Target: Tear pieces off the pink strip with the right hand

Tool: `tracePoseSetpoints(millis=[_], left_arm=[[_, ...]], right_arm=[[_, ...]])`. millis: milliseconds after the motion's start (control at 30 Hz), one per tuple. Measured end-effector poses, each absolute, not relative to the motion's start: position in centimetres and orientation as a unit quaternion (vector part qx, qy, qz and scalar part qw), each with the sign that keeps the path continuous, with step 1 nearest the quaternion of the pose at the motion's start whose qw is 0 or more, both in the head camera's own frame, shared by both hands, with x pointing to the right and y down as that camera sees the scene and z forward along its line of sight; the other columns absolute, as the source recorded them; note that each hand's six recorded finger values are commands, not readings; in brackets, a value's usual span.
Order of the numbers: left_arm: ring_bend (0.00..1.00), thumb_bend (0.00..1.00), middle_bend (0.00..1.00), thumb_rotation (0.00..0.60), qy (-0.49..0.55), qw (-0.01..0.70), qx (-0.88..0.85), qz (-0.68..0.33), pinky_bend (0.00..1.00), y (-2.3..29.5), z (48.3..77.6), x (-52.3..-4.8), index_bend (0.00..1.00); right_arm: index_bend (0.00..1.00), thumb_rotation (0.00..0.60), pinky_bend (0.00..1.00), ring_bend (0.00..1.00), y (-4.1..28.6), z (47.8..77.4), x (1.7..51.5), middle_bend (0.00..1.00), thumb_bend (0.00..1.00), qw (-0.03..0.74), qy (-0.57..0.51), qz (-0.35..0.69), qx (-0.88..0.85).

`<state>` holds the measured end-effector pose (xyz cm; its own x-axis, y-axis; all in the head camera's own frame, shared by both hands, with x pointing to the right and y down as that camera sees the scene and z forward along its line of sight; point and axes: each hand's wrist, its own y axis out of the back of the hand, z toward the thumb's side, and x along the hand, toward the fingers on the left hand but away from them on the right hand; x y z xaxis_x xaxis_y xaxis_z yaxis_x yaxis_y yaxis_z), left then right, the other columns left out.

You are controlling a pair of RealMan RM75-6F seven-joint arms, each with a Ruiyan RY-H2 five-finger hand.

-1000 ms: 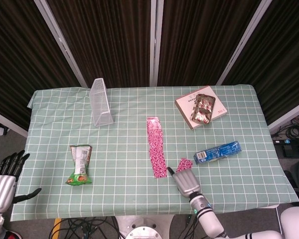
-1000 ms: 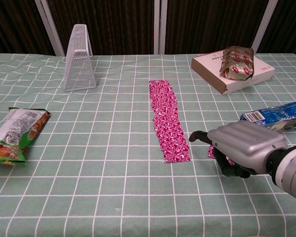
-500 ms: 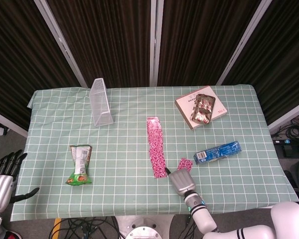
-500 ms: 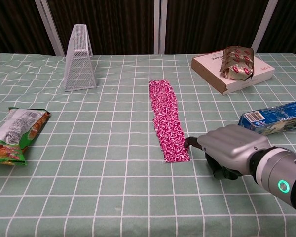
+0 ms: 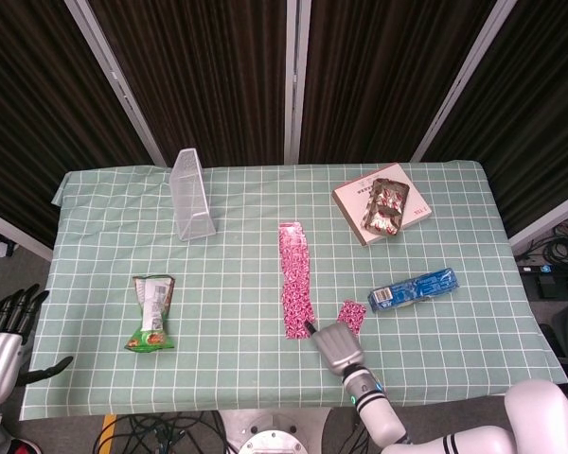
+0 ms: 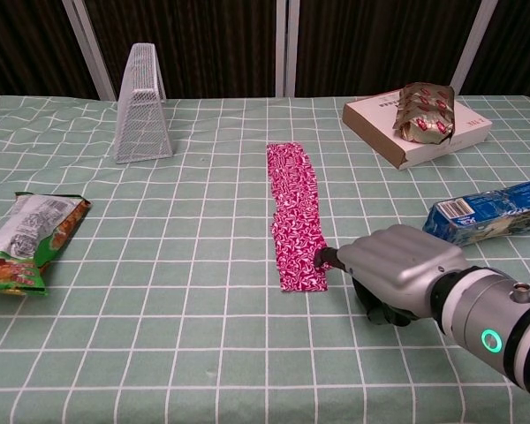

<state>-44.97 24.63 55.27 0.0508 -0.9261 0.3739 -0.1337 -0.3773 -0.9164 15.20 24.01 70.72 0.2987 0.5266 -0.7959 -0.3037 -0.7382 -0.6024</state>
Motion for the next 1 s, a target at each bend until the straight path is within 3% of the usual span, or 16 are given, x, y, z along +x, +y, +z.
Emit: tracePoseSetpoints(millis=[1000], left_arm=[[0.00, 0.01, 0.01, 0.492, 0.426, 0.365, -0.624, -0.544, 0.09, 24.7, 55.0, -45.3, 0.06]], right_arm=[[0.16, 0.600, 0.69, 0.76, 25.4, 70.0, 13.4, 0.89, 1.00, 0.369, -0.056, 0.566, -0.735]])
